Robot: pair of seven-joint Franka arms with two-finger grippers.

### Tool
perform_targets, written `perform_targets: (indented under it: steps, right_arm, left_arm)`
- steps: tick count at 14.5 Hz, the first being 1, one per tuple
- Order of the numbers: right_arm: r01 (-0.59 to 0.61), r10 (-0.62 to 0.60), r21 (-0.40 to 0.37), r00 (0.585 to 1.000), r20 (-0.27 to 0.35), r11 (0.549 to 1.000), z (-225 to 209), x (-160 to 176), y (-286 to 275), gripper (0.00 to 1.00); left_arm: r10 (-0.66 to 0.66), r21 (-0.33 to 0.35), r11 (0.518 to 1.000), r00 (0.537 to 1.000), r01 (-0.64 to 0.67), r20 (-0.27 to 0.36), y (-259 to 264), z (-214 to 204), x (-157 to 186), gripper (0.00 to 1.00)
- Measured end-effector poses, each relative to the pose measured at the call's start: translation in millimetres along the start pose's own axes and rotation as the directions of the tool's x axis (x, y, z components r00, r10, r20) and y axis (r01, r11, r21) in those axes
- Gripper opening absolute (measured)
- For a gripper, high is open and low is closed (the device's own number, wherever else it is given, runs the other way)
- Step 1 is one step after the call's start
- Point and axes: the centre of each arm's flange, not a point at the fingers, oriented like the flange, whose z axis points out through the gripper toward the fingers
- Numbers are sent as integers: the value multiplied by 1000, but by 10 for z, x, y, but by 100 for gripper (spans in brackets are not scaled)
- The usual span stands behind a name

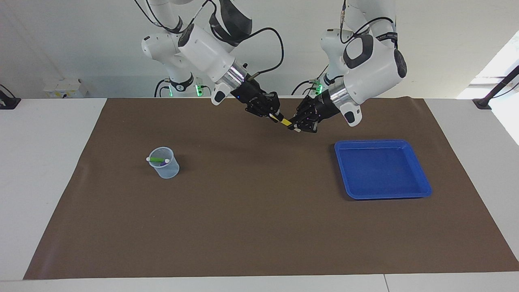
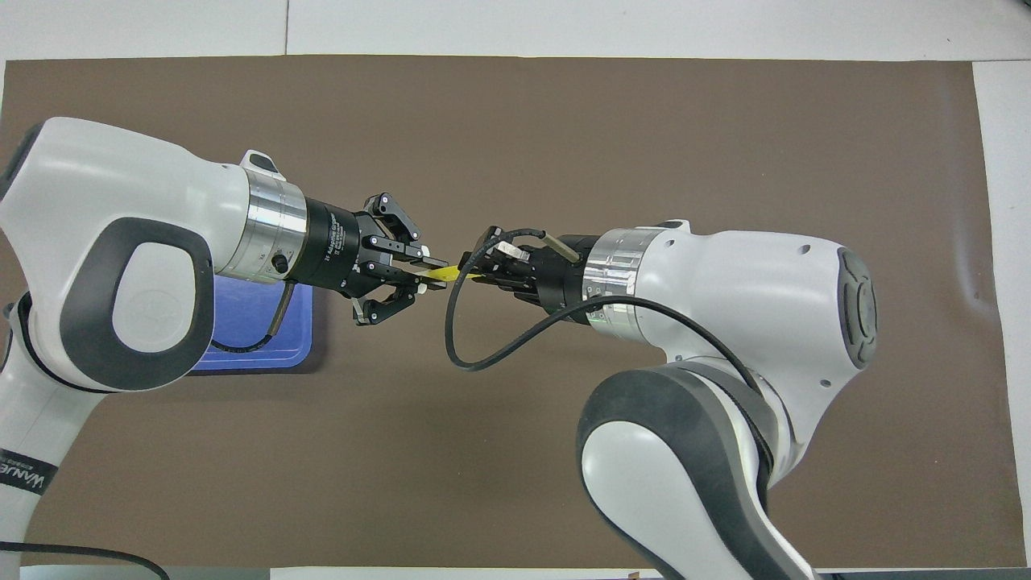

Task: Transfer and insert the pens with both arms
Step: 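Grasp the yellow pen with the right gripper, open the left gripper, then insert the yellow pen into the cup with the right gripper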

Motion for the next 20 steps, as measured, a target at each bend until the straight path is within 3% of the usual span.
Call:
perform_targets:
  steps: [2, 6, 8, 9, 12, 15, 18, 20]
  right_arm:
    - [-3, 3, -3, 1000, 1, 1000, 1, 14, 16, 18]
    - [-6, 6, -19, 1000, 18, 1000, 31, 30, 72, 18]
    - [75, -71, -77, 996, 54, 994, 21, 66, 148, 18]
    - [134, -125, -133, 989, 78, 982, -39, 151, 234, 18]
    - [315, -269, -273, 944, 192, 909, -556, 594, 584, 18]
    - [458, -383, -312, 882, 273, 832, -1177, 1096, 1075, 18]
    - [510, -407, -405, 857, 317, 759, -1566, 1302, 1206, 18]
    - [570, -441, -467, 820, 364, 675, -1608, 1355, 1180, 18]
  left_arm:
    - [3, -18, 1000, 1000, -3, 1, 11, -15, -18, 22]
    - [9, -58, 998, 1000, -8, 5, 3, -105, -85, 69]
    - [5, -66, 998, 1000, -5, 6, 16, -133, -64, 93]
    - [2, -71, 997, 1000, -2, 6, 25, -148, -50, 100]
    - [27, -84, 996, 1000, -27, 3, 56, -209, 16, 100]
    - [106, -91, 990, 994, -107, -18, 79, -258, 84, 100]
    - [146, -83, 985, 986, -152, -77, 82, -265, 129, 100]
    - [165, -79, 982, 982, -173, -92, 82, -265, 138, 100]
